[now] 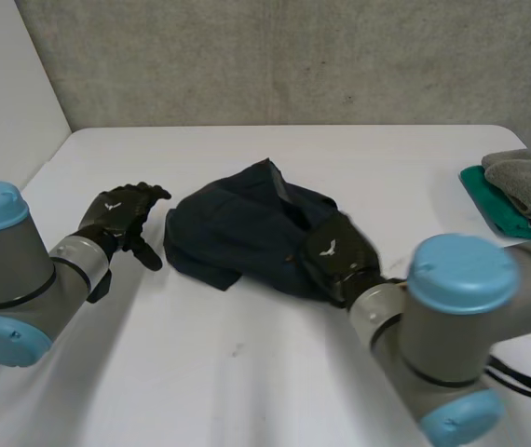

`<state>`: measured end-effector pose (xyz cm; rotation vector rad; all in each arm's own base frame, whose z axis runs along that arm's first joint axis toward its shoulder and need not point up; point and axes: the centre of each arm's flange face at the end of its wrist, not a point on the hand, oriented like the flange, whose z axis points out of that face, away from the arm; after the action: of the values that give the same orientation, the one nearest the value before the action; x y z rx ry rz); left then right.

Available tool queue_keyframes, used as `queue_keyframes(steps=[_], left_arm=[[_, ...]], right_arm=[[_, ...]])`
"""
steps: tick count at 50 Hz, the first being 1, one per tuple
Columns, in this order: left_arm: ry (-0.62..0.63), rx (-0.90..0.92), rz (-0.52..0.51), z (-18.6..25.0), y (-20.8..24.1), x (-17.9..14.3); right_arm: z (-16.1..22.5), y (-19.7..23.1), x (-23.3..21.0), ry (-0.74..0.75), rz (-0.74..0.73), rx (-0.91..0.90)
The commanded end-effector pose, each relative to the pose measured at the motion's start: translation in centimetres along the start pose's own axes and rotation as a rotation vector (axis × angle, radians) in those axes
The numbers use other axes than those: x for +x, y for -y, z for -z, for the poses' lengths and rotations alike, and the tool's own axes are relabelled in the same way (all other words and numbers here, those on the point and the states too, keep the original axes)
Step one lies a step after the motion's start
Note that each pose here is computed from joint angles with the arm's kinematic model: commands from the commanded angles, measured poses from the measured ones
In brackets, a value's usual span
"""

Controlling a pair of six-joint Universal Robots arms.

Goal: Fold the laundry.

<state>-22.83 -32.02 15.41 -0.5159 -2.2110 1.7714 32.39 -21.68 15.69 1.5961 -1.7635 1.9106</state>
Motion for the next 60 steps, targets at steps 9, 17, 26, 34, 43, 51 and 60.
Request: queue_keyframes(steps=[9, 17, 26, 34, 43, 51, 60], left_arm=[[-0.032, -0.018, -0.004, 0.8, -0.4, 1.2], [-0.065, -0.025, -0.016, 1.5, -0.6, 2.5], [-0.098, -0.036, -0.026, 1.7, -0.9, 3.5], [-0.119, -0.034, -0.032, 1.6, -1.0, 4.2], [-0.154, -0.055, -0.04, 1.0, -2.1, 5.8], [-0.161, -0.061, -0.041, 1.0, -2.4, 6.3], [-0.15, -0.051, -0.031, 2.0, -1.5, 6.1]], right_arm=[[9.1, -3.8, 3.0, 0.234, -0.115, -0.447], [7.9, 0.8, 7.7, 0.03, -0.241, -0.185], [4.4, 2.9, 9.6, 0.036, -0.401, -0.039], [-0.5, 2.6, 6.7, 0.152, -0.398, -0.059], [-3.9, 0.4, 3.3, 0.263, -0.42, -0.142], [-5.4, -0.7, 0.4, 0.312, -0.408, -0.164], [-6.2, 1.2, 3.2, 0.23, -0.395, -0.092]])
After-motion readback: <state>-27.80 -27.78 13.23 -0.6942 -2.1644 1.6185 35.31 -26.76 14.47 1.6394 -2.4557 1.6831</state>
